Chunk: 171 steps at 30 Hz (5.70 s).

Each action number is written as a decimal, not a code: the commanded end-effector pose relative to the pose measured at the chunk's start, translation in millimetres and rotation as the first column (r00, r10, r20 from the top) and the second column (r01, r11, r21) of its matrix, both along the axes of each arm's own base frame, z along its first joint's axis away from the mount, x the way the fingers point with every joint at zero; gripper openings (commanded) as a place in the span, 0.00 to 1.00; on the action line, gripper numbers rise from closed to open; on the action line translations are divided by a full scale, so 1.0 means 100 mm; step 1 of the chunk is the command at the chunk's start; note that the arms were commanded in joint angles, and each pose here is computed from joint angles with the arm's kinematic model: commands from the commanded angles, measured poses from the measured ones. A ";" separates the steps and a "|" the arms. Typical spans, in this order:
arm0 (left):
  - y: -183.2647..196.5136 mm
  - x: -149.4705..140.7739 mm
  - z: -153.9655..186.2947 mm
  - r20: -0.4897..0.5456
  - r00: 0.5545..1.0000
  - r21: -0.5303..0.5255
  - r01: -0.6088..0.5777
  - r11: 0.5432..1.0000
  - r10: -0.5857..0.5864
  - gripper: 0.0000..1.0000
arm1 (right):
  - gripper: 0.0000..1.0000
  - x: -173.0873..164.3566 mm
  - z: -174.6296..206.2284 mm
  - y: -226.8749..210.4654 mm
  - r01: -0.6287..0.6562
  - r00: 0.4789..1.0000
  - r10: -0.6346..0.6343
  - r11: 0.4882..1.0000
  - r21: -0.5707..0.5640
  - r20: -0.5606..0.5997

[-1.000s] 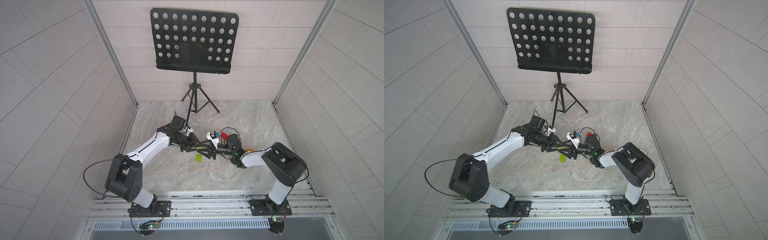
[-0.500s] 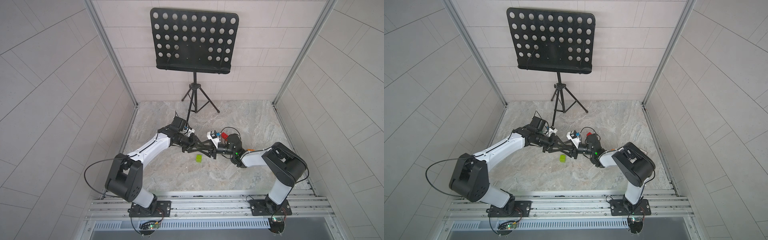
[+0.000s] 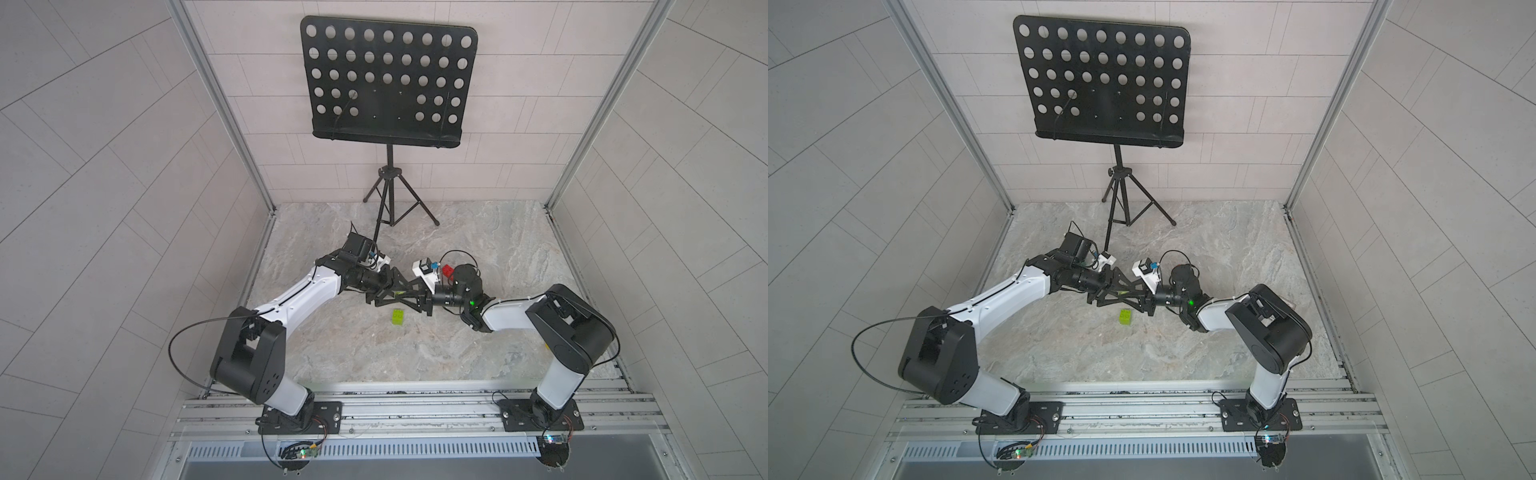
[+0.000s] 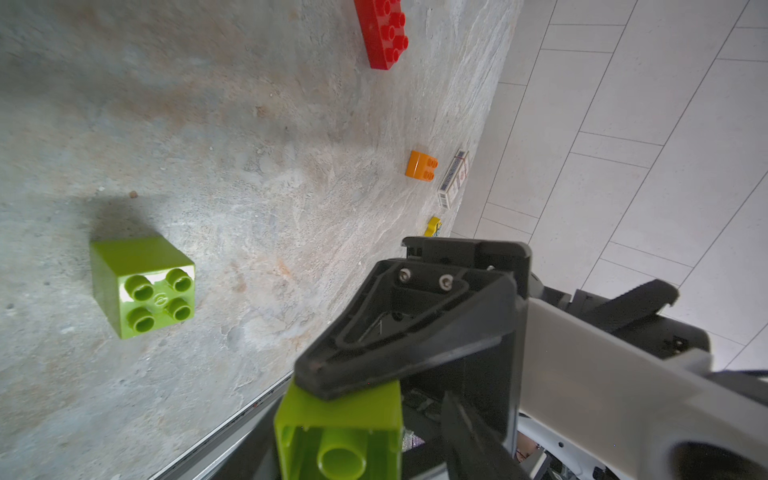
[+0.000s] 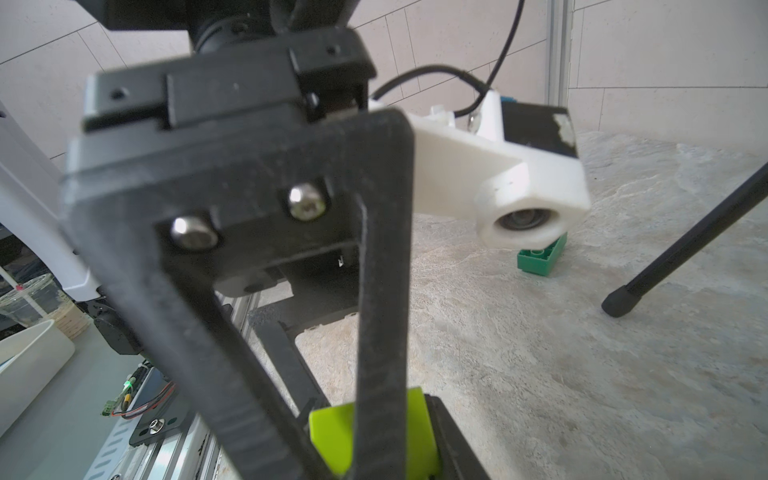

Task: Assemble an ice cream with lego
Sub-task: Pick up the lego brick from the center of the board, then place the lego brick at the center of the board, then pick up the lego brick from the center of the board.

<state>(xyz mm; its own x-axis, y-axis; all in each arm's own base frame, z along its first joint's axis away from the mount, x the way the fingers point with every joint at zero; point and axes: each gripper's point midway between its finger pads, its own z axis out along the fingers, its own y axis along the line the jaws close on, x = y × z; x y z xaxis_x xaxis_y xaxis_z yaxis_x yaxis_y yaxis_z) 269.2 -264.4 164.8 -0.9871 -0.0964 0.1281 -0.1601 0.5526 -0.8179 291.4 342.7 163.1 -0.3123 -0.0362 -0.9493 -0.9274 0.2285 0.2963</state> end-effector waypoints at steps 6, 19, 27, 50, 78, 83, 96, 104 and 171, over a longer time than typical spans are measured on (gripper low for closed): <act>0.18 0.18 0.13 0.082 0.995 0.079 -0.059 0.995 0.053 0.94 | 0.12 0.11 0.10 -0.07 0.066 0.994 -0.072 0.995 -0.073 -0.088; 1.57 0.33 -0.03 0.391 0.908 0.635 -0.384 0.670 0.149 1.00 | 0.00 -0.14 -0.58 -1.16 0.112 0.624 -0.668 0.590 -0.800 -0.406; 1.58 0.24 0.08 0.417 0.905 0.634 -0.357 0.686 0.085 1.00 | 0.00 -0.56 -0.74 -1.55 -0.118 0.592 -0.752 0.274 -0.954 -0.289; 1.71 0.10 0.22 0.501 0.859 0.602 -0.434 0.670 0.105 1.00 | 0.37 -0.12 -1.34 -1.12 -0.270 0.669 -0.713 0.028 -0.963 -0.208; 0.36 -0.10 -0.06 0.307 0.719 0.868 0.057 0.494 -0.624 0.97 | 0.68 0.60 -0.12 -2.77 0.792 0.159 -0.898 0.363 -0.491 -0.409; -0.07 -0.11 -0.31 0.195 0.671 0.889 0.188 0.418 -0.716 0.91 | 0.69 0.49 -0.22 -3.02 0.855 0.063 -0.928 0.240 -0.459 -0.368; -0.59 -0.04 -0.96 0.062 0.572 0.876 0.362 0.320 -0.818 0.83 | 0.63 0.49 -0.36 -2.87 0.859 0.138 -0.899 0.318 -0.402 -0.415; -0.78 0.05 -1.13 0.080 0.563 0.856 0.384 0.346 -0.822 0.80 | 0.62 0.51 -0.41 -2.83 0.849 0.146 -0.895 0.332 -0.411 -0.422; 0.25 0.11 -0.58 0.033 0.925 0.790 0.209 0.577 -0.380 0.12 | 0.51 0.68 -0.55 -2.19 0.705 0.322 -0.863 0.493 -0.510 -0.389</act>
<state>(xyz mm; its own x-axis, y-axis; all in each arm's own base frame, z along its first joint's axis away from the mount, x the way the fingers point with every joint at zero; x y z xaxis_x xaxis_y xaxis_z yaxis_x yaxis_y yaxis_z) 307.6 -254.7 116.8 -0.9603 0.2491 -0.1258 0.2653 0.9547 -0.1348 359.3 107.8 106.8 -0.6901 0.4211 -0.5886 0.1094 0.8646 0.4904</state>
